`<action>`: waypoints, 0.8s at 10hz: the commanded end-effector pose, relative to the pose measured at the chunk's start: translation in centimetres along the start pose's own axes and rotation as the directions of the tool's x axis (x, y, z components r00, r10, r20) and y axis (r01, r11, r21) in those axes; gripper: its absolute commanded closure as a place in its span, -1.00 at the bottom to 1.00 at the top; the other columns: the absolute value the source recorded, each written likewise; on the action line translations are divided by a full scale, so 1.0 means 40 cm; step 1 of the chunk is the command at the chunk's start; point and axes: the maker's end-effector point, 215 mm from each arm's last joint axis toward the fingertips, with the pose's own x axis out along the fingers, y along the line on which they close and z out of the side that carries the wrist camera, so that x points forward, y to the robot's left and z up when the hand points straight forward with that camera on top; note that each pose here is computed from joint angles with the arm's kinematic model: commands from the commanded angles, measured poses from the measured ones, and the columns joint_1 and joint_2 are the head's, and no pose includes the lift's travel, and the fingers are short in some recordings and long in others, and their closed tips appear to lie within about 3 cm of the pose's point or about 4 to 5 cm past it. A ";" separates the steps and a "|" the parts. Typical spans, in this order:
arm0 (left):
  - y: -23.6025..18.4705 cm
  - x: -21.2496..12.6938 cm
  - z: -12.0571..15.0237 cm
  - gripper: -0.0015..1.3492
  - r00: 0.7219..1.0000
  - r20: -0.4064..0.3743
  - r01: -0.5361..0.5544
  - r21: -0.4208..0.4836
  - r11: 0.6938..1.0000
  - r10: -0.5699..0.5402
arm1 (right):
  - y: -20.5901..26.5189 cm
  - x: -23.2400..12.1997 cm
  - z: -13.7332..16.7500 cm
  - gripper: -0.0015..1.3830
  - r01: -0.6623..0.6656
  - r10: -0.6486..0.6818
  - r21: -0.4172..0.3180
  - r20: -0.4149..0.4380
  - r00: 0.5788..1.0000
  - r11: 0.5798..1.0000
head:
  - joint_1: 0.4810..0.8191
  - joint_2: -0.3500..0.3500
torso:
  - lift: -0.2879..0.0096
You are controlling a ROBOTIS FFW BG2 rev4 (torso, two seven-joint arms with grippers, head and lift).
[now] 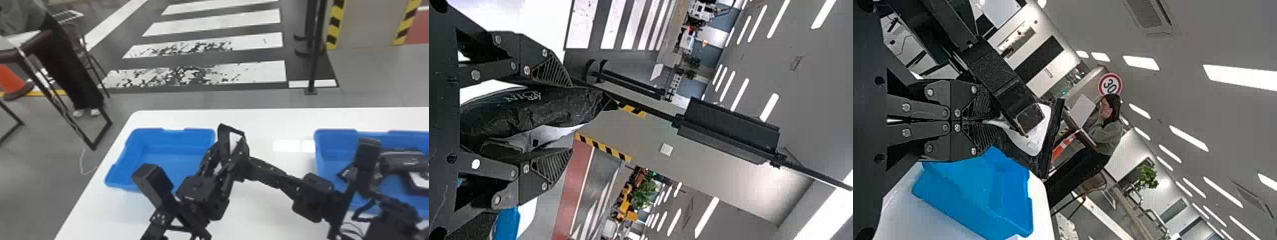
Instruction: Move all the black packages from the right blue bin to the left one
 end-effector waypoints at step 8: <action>0.617 0.037 0.115 0.81 0.877 0.180 -0.468 0.521 0.714 0.445 | -0.046 -0.028 0.008 -0.83 0.006 -0.020 0.126 0.112 0.994 0.992 | 0.27 1.00 | 0.05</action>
